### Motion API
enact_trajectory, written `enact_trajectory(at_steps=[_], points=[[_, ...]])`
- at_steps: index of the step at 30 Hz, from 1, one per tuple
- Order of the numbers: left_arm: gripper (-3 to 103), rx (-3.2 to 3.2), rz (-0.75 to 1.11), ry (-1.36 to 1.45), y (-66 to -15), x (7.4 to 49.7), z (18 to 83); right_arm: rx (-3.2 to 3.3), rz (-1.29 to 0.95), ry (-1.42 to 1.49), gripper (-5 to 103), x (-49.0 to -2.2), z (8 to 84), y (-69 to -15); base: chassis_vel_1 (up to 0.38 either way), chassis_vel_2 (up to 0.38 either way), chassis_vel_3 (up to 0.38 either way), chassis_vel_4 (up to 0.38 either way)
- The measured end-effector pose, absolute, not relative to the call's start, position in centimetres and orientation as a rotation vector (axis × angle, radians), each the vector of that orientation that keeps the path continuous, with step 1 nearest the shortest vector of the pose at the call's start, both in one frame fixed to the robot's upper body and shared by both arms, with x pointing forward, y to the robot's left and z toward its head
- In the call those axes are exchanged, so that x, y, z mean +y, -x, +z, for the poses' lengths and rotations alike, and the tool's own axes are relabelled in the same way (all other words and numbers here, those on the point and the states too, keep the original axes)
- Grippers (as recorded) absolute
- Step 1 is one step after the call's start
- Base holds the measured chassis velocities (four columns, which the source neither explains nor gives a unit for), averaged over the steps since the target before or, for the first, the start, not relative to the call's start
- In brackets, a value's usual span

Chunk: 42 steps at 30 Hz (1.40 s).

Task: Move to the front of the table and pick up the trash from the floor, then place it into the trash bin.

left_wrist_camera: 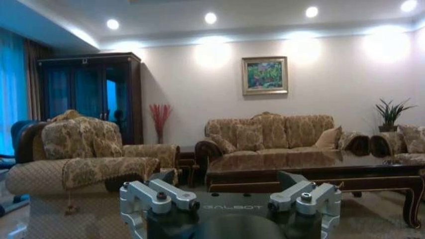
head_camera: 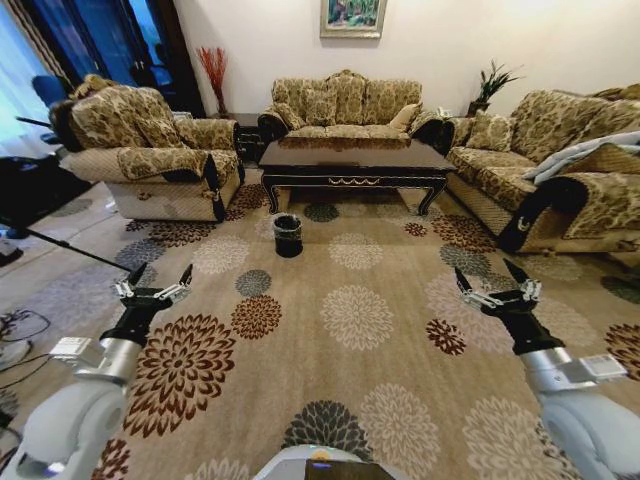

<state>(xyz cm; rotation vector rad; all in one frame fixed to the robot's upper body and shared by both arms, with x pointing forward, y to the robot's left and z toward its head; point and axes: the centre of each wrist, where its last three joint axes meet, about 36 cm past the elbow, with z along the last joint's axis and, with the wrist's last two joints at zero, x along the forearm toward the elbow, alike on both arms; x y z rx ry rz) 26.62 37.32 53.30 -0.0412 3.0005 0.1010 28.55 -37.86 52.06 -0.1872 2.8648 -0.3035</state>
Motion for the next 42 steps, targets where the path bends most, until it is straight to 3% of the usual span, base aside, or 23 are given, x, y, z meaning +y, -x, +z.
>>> enact_trajectory(at_steps=[42], points=[[100,3.011,0.085,0.028,-27.6,37.6,52.8,2.872,-0.210,0.140,100,-37.6,52.0,-29.4,0.000,0.000,0.000,0.000]])
